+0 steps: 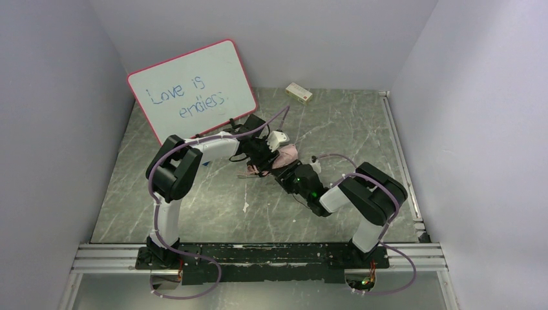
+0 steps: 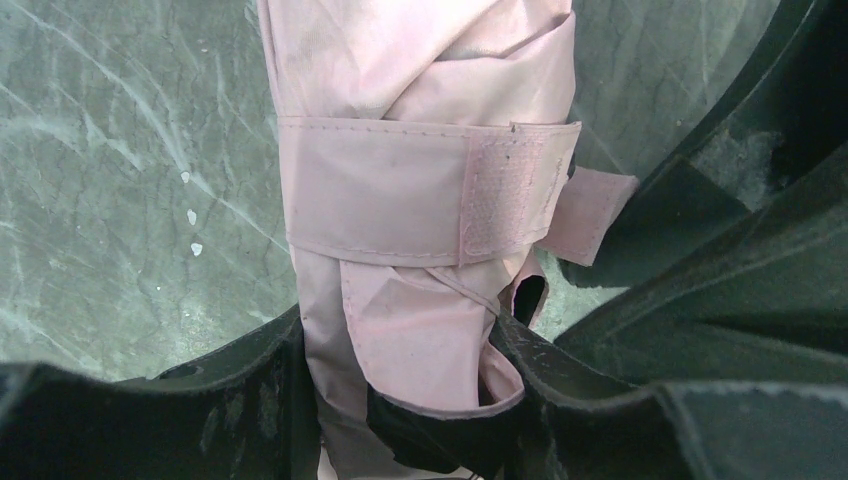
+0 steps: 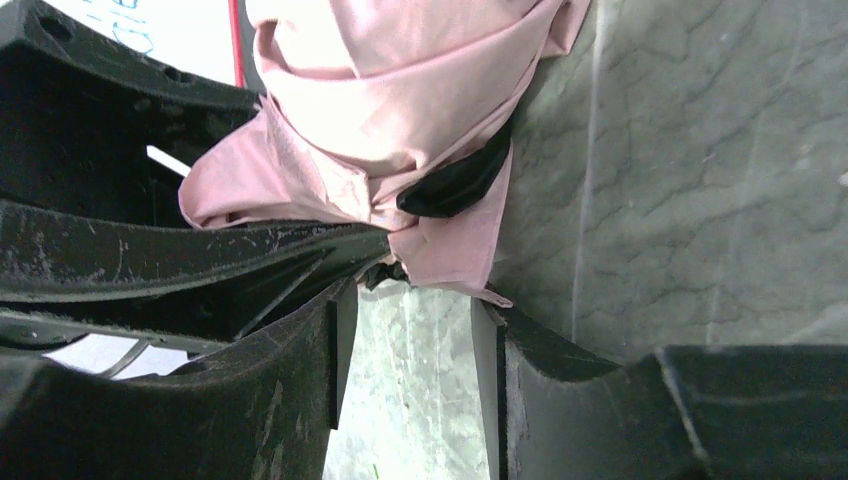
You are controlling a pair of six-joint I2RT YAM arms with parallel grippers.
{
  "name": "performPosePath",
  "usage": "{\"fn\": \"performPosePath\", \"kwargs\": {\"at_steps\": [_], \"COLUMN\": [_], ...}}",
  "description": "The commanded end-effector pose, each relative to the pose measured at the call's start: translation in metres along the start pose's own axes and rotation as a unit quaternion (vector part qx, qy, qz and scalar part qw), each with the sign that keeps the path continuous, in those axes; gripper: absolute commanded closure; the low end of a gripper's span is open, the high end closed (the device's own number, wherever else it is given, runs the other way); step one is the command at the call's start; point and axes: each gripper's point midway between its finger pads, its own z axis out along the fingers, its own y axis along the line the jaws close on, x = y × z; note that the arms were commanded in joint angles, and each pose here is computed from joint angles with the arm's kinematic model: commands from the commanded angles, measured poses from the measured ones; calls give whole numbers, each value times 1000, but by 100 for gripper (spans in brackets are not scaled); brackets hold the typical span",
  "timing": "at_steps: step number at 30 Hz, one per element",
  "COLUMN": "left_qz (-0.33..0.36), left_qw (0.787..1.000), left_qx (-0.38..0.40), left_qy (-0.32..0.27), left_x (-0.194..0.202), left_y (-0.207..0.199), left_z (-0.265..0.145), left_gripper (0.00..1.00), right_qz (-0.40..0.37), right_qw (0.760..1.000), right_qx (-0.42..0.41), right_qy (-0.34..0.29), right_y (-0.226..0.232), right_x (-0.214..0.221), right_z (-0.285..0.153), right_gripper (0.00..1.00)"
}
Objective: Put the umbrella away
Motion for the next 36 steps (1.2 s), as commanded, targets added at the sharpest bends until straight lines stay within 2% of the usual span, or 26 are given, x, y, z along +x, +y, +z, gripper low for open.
{"fn": "performPosePath", "kwargs": {"at_steps": [1, 13, 19, 31, 34, 36], "left_qz": [-17, -18, -18, -18, -17, -17], "left_qw": [993, 993, 993, 993, 993, 993], "left_qx": [-14, -12, -12, -14, -14, -17], "left_qy": [114, 117, 117, 117, 117, 118], "left_x": [75, 76, 76, 76, 76, 76], "left_y": [-2, -2, -2, -1, -1, 0], "left_z": [24, 25, 24, 24, 24, 24], "left_gripper": [95, 95, 95, 95, 95, 95], "right_qz": [-33, -43, -41, -59, -63, -66], "right_qw": [988, 987, 991, 988, 989, 989], "right_qx": [145, 140, 119, 125, 121, 119], "right_qy": [-27, -66, -55, -64, -64, -64], "right_y": [-84, -83, -78, -79, -78, -80], "right_x": [-8, -24, -21, -26, -25, -26], "right_z": [-8, -17, -15, -17, -18, -20], "right_gripper": [49, 49, 53, 76, 87, 100]}}
